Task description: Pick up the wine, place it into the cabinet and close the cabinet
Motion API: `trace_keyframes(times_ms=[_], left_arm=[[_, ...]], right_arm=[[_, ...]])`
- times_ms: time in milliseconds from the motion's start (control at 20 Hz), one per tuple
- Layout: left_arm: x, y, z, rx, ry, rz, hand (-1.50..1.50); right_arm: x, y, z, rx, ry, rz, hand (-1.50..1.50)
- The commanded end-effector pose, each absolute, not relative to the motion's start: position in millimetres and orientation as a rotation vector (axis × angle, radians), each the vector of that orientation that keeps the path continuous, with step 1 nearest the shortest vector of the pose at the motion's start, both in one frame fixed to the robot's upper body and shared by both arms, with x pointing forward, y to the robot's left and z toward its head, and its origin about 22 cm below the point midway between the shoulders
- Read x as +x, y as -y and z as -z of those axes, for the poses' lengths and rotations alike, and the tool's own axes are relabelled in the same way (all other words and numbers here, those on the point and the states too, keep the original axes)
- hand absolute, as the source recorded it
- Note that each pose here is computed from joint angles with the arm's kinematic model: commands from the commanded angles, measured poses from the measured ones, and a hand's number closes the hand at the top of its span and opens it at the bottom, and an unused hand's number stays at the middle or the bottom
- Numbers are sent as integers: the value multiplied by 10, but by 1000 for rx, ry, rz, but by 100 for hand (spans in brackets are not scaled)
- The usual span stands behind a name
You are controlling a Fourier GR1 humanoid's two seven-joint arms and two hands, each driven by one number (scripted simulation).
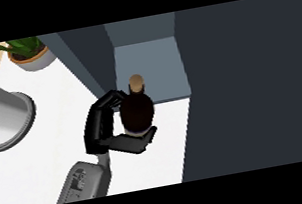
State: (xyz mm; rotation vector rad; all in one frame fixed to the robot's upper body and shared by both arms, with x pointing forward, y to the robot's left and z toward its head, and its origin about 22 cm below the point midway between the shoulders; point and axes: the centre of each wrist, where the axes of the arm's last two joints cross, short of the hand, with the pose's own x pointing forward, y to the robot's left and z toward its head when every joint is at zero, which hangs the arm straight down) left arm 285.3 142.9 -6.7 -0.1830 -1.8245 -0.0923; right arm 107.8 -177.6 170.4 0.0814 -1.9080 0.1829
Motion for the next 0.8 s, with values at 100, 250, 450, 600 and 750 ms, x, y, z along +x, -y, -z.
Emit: trace_keyframes(times_ms=[100, 250, 450, 600, 750], left_arm=[[3098, -1332, 189, -146, 1824, 114, 150], [3202, -1224, 92, -142, 1799, 138, 150], [3393, -1170, 44, -147, 1776, 139, 150], [3456, -1219, 164, -154, 1787, 140, 150], [3681, -1158, 17, -167, 1781, 115, 150]], right_arm=[[758, 1871, -1970, 189, 1937, -111, -150], [637, 1884, -2052, 216, 1939, -106, -150], [698, 1882, -2044, 206, 1937, -140, -150], [772, 1841, -1932, 198, 1946, -117, -150], [790, 1900, -1985, 204, 1946, -142, -150]])
